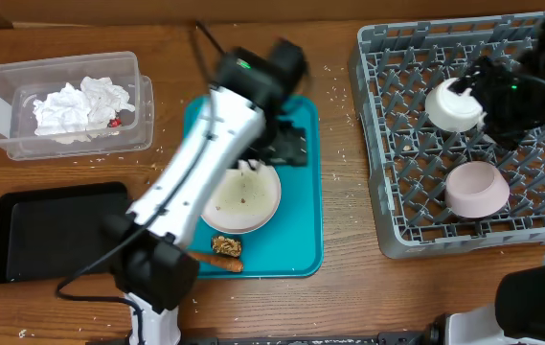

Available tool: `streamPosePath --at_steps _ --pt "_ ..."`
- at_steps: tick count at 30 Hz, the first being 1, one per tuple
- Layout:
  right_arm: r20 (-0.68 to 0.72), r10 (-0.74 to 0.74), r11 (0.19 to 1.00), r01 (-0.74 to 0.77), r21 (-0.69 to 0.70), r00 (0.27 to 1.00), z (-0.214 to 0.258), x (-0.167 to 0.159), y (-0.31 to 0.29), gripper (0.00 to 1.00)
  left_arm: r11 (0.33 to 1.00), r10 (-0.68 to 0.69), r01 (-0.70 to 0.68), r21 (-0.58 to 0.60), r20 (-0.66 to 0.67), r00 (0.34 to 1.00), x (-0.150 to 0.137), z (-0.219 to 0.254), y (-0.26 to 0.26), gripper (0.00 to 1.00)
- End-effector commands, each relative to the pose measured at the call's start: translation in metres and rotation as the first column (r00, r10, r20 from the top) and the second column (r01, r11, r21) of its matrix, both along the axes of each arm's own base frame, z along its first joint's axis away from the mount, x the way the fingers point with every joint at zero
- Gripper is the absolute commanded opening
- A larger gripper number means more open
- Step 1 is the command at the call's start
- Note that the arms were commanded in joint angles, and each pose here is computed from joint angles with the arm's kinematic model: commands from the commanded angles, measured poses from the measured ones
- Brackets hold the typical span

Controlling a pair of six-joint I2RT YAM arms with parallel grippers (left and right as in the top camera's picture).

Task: Sort waste into correct bins and load items into the dishwasher
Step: 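Reach left gripper to the white rice plate and grasp its rim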

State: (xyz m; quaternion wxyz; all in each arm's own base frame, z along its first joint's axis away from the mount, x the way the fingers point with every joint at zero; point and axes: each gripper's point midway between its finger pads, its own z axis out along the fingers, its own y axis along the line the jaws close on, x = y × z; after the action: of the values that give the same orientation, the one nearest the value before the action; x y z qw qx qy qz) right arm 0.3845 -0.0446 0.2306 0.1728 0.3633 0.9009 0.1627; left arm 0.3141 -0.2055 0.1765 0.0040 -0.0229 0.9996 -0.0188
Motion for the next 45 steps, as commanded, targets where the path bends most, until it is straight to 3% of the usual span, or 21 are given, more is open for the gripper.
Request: streamPosePath --at_steps 1,4,7,16,22,32,41,45 --pt "0.038 -0.027 0.999 0.027 -0.017 0.999 0.014 0.002 -0.011 1.00 0.998 0.040 -0.041 0.051 0.016 0.999 -0.008 -0.026 -0.012 1.00" --pt "0.038 -0.031 0.999 0.031 -0.017 0.999 0.014 0.001 -0.012 1.00 0.999 0.010 -0.012 0.052 0.032 0.999 -0.008 -0.045 -0.022 0.98" --pt "0.037 -0.031 0.999 0.032 -0.016 0.999 0.013 0.001 -0.012 1.00 0.999 0.007 -0.009 0.043 0.050 0.999 -0.006 -0.063 -0.027 0.86" --pt "0.038 -0.031 0.999 0.031 -0.017 0.999 0.014 0.001 -0.012 1.00 0.996 0.036 -0.044 0.082 0.099 0.994 0.000 -0.106 -0.019 0.79" --pt "0.037 -0.031 0.999 0.032 -0.016 0.999 0.014 0.001 -0.012 1.00 0.994 0.024 -0.042 0.097 0.184 0.983 0.012 -0.123 -0.019 0.70" --pt "0.037 -0.031 0.999 0.032 -0.016 0.999 0.013 0.001 -0.012 1.00 0.997 0.002 -0.022 0.081 0.237 0.972 0.020 -0.141 -0.022 0.71" --pt "0.037 -0.031 0.999 0.032 -0.016 0.999 0.014 0.001 -0.012 1.00 0.995 0.000 -0.021 0.096 0.215 0.977 0.010 -0.153 -0.017 0.65" --pt "0.037 -0.031 0.999 0.032 -0.016 0.999 0.014 0.001 -0.012 1.00 0.996 -0.002 -0.018 0.083 0.231 0.973 0.013 -0.153 -0.021 0.53"
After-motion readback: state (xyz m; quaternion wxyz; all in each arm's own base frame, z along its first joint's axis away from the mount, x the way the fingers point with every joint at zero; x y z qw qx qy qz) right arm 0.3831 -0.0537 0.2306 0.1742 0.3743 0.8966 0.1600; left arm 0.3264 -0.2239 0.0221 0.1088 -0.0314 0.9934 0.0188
